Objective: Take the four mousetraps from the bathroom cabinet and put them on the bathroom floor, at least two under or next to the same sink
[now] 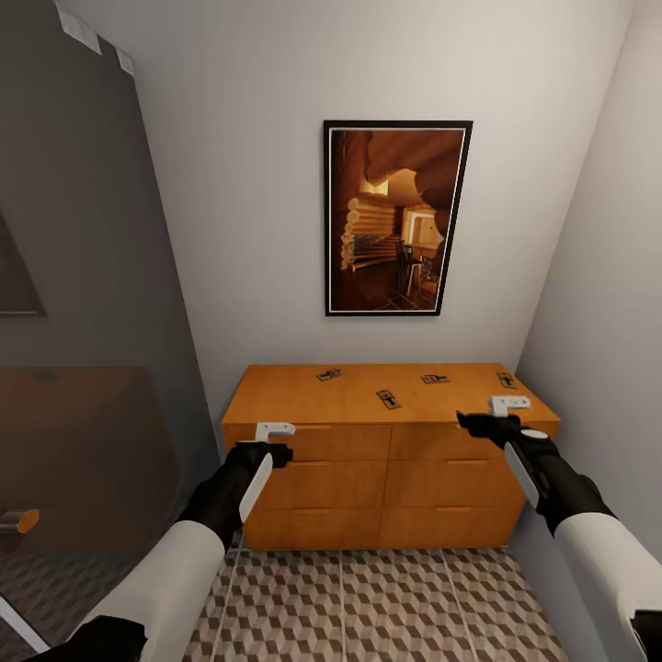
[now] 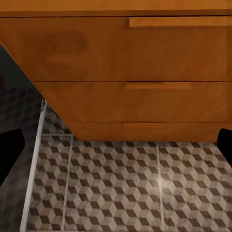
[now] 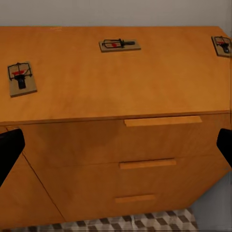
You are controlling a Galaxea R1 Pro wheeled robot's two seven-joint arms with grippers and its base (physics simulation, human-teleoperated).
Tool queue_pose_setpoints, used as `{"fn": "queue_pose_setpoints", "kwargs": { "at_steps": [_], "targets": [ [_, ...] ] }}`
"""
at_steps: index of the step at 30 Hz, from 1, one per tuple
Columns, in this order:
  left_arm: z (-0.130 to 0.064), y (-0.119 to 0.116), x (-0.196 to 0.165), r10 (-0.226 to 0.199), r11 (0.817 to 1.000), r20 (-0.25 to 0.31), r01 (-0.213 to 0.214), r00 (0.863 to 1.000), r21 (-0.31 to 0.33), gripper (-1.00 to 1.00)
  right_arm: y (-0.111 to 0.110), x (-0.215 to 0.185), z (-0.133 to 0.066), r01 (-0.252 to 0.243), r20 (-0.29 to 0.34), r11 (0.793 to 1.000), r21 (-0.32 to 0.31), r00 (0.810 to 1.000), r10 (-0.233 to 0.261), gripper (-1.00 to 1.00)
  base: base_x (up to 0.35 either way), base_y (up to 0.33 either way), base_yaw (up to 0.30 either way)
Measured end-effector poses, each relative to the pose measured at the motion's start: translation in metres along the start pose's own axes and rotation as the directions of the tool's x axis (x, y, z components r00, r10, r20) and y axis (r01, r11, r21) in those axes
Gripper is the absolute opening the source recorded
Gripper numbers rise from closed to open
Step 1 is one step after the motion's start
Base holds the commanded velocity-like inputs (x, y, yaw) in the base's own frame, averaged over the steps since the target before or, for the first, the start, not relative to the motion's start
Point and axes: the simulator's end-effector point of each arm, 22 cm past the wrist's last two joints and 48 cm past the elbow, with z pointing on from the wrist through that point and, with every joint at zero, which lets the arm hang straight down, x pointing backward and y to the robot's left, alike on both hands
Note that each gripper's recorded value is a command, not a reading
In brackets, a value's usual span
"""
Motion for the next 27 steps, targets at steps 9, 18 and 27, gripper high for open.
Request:
{"fn": "queue_pose_setpoints", "kwargs": {
  "at_steps": [9,18,27],
  "targets": [
    [0.0,-0.003,0.002,-0.029,1.0,-0.01,0.029,1.0,0.008,1.0,-0.009,0.041,0.005,-0.01,-0.088,1.0,0.015,0.996,0.011,1.0,0.0,0.0,0.0],
    [0.0,0.0,0.002,-0.04,0.999,-0.008,0.04,0.999,-0.003,1.0,-0.021,0.051,0.005,-0.004,-0.107,0.999,0.033,0.994,0.007,1.0,0.0,0.0,0.0],
    [0.0,0.001,0.001,-0.041,0.999,-0.003,0.041,0.999,-0.01,1.0,-0.017,0.051,0.004,0.001,-0.106,1.0,-0.001,0.994,-0.001,1.0,0.0,0.0,0.0]
  ]
}}
